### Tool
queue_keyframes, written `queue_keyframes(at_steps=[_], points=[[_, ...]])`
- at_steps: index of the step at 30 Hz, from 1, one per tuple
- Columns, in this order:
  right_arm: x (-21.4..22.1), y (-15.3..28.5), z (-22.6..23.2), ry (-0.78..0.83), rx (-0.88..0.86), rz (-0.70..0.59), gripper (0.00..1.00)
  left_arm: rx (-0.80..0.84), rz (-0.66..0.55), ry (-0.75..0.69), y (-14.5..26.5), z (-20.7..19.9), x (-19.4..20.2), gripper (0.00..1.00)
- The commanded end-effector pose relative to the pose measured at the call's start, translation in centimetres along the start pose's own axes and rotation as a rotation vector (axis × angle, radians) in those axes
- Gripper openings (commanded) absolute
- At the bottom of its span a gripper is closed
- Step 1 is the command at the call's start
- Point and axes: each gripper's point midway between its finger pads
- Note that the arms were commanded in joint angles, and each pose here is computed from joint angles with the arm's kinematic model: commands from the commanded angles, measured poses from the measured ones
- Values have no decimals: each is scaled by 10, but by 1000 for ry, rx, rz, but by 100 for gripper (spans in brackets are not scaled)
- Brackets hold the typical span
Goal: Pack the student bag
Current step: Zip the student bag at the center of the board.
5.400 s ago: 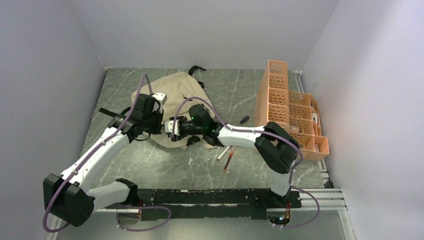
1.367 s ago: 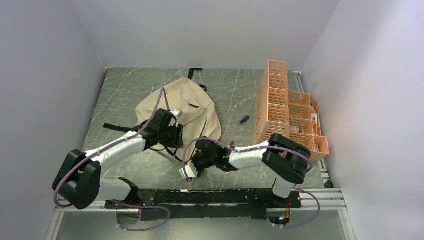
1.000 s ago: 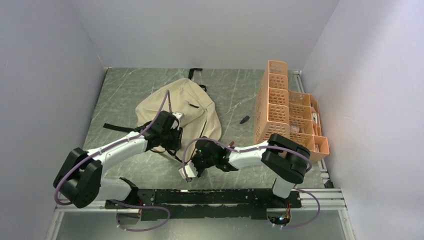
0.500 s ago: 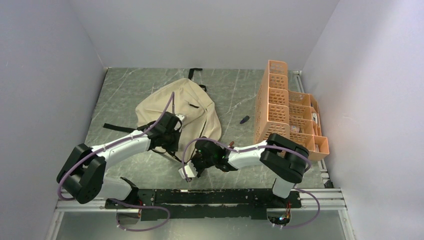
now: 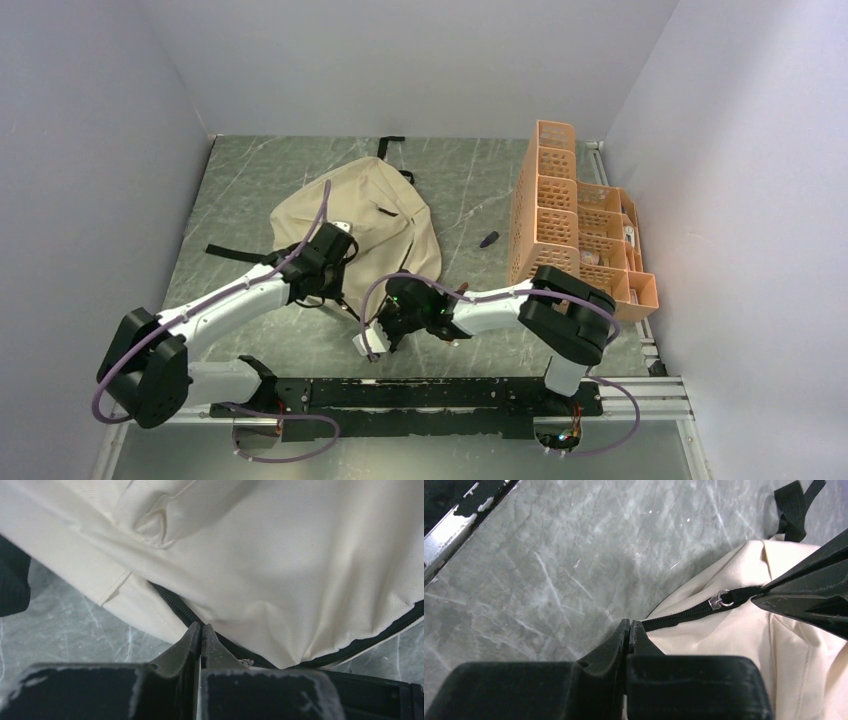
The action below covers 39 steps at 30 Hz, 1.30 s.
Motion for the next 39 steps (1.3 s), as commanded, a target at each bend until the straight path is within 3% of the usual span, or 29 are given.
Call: queue_keyframes(at_steps=[1, 12, 17, 22, 30, 39], points=[[6, -5, 58, -82, -197, 3, 0, -203, -168, 105, 20, 46, -43, 5], [10, -5, 66, -99, -240, 22, 0, -207, -248, 165, 26, 74, -68, 5], [0, -4, 44, -159, -142, -30, 0, -11, -289, 122, 31, 42, -77, 5], [-6, -4, 20, -220, -37, -60, 0, 197, -261, 160, 37, -3, -59, 5], [-4, 1, -12, -294, 138, -68, 0, 337, -201, 214, 62, -49, -25, 5], [-14, 11, -40, -342, 280, -157, 0, 433, -124, 159, 70, -94, 11, 5]])
Point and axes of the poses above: each gripper's point midway between its finger pads, its own y axis back along the fingers, its own z axis along the line the jaws close on, x = y × z, and after that the axes turned 3 degrees about -y, right-handed
